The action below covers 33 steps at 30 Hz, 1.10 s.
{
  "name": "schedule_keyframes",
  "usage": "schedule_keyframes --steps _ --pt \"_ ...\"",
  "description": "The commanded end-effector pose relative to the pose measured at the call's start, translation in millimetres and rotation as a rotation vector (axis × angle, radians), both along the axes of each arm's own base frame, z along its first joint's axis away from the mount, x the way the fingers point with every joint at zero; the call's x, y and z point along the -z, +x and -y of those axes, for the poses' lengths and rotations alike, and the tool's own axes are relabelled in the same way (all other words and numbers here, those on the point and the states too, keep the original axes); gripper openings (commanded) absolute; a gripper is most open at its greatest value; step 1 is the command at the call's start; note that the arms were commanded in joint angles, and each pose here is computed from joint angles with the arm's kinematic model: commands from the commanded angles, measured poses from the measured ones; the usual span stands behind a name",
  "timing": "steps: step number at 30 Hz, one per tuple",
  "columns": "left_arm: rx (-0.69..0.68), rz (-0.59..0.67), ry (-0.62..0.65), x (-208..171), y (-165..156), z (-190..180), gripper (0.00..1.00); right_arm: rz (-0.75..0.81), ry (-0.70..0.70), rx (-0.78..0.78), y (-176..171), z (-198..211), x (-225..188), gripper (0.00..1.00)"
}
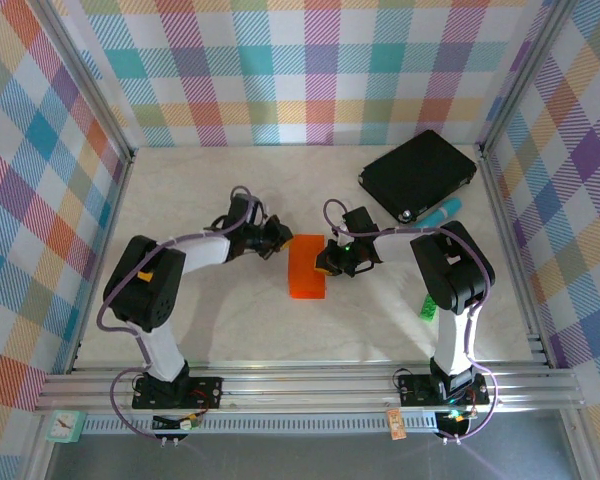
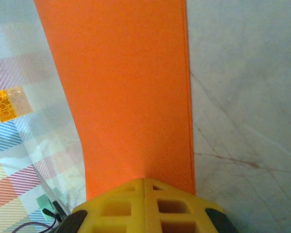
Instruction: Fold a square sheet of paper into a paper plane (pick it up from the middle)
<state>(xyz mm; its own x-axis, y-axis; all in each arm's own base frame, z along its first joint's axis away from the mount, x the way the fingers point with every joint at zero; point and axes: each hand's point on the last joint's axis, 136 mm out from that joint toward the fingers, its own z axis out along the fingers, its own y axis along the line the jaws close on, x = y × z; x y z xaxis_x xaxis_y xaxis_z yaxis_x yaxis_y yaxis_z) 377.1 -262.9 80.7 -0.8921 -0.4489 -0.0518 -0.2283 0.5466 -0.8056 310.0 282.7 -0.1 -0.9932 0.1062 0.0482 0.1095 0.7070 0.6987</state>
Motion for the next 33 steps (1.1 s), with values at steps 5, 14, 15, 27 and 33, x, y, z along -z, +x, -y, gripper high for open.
schedule_keyframes --steps 5,14,15,27,33 --pt "-0.117 -0.027 0.002 12 -39 7 0.00 -0.365 -0.556 0.101 -99 110 117 0.00" --pt "-0.151 -0.053 -0.018 33 -58 8 0.00 -0.358 -0.561 0.100 -99 112 116 0.00" --pt "-0.155 -0.056 -0.036 34 -58 10 0.00 -0.355 -0.564 0.099 -99 112 116 0.00" --pt "-0.167 -0.102 -0.023 59 -61 9 0.00 -0.367 -0.578 0.101 -104 117 118 0.00" --pt "-0.194 -0.132 0.028 78 -72 -5 0.00 -0.376 -0.617 0.100 -106 123 120 0.00"
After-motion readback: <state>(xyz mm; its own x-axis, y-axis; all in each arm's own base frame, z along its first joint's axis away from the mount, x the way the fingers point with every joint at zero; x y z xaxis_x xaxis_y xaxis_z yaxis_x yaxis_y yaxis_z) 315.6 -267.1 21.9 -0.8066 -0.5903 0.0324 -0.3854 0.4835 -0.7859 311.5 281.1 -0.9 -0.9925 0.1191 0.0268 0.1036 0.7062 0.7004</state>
